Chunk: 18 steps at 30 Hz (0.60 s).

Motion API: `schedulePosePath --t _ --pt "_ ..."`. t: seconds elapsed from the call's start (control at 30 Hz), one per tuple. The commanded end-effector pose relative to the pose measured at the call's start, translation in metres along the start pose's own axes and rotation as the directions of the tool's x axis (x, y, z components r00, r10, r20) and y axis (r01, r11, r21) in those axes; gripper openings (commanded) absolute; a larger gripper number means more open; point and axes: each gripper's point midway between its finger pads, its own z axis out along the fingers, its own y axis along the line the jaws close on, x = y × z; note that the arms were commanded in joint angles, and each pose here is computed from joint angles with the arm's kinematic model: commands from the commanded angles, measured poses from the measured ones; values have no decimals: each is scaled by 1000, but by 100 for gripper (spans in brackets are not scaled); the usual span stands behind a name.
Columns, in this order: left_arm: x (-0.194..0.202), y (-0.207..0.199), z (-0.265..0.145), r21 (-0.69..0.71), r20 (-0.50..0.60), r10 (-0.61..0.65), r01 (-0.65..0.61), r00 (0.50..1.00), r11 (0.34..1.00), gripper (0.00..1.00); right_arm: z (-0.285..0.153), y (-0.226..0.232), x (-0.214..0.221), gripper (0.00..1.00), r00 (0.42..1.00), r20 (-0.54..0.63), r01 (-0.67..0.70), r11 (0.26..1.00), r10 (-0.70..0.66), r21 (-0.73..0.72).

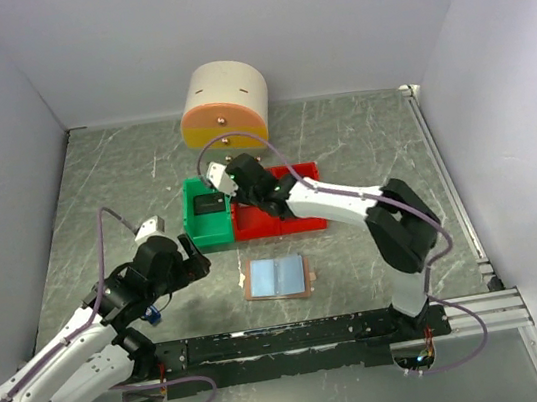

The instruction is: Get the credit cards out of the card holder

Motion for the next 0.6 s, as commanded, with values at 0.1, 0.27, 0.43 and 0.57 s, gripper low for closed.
schedulePosePath --t 0.1,0.27,0.43,0.57 --pt "8 -41 4 196 -62 22 -10 998 980 99 -80 3 -19 37 772 163 -602 789 614 -120" --pt "30 -66 14 333 -149 40 12 988 943 96 -116 70 11 38 485 -20 -832 454 874 -320" --pt "41 -73 22 357 -200 83 -6 976 934 93 -135 109 51 40 252 -139 -932 202 958 -300" --pt "46 -79 25 388 -215 99 -8 971 921 92 -144 129 67 42 214 -193 -938 147 958 -314"
